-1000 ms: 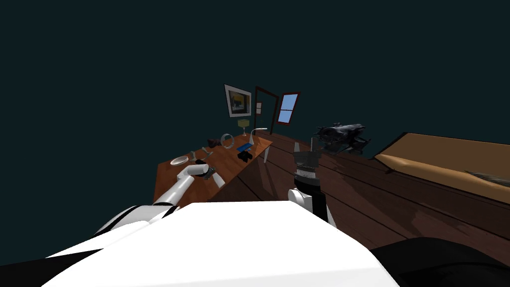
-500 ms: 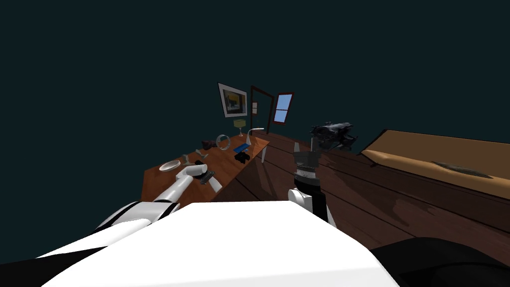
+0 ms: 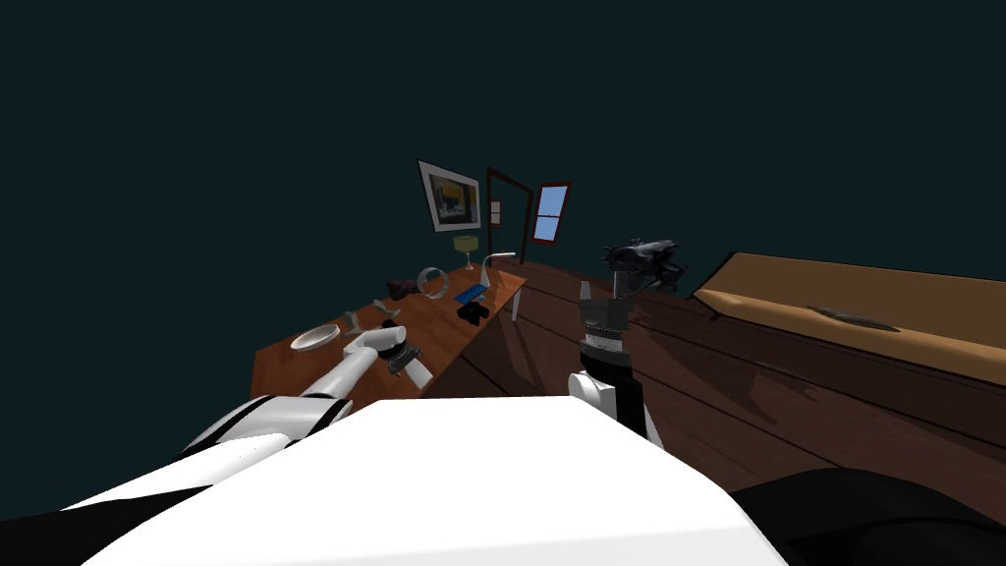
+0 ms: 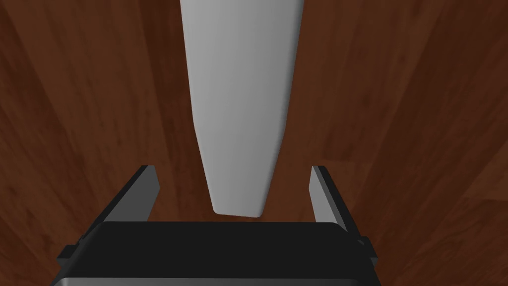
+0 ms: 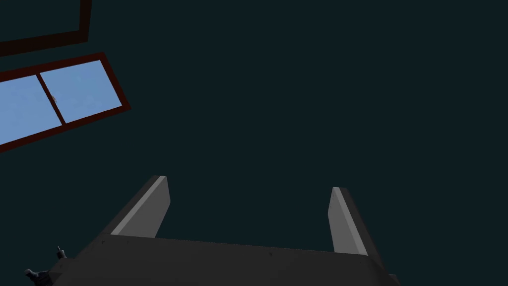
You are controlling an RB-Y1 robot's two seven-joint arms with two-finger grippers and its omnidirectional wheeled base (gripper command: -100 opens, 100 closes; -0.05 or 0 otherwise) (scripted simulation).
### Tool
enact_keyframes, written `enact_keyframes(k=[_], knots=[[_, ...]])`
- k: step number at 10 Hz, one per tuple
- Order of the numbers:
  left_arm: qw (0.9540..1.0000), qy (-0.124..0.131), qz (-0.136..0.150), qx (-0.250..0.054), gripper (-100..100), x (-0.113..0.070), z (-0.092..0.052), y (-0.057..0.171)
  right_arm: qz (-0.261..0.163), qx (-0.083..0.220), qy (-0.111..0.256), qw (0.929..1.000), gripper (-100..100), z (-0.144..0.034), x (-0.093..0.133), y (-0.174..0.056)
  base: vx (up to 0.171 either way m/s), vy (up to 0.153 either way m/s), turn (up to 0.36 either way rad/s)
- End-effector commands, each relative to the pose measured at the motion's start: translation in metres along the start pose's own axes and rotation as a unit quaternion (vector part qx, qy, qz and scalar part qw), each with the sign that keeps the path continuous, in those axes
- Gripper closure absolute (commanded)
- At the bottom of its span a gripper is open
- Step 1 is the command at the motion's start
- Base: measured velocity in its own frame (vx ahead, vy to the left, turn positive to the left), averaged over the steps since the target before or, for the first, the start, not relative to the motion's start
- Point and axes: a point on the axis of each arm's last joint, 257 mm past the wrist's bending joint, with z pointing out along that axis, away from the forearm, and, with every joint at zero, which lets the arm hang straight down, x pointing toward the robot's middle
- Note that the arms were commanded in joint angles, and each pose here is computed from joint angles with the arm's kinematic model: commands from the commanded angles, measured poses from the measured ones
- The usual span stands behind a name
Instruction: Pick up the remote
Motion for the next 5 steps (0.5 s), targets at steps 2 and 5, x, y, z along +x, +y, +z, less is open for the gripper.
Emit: enact_keyframes(k=[2, 5], knots=[[0.9988, 0.037, 0.008, -0.033, -100, 0.019, 0.012, 0.025, 0.000, 0.000, 0.000, 1.0000, 0, 0.000, 0.000, 0.000, 0.037, 0.010, -0.109], [0.9989, 0.034, 0.008, -0.030, 0, 0.017, 0.013, 0.024, 0.000, 0.000, 0.000, 1.0000, 0, 0.000, 0.000, 0.000, 0.018, 0.004, -0.025]])
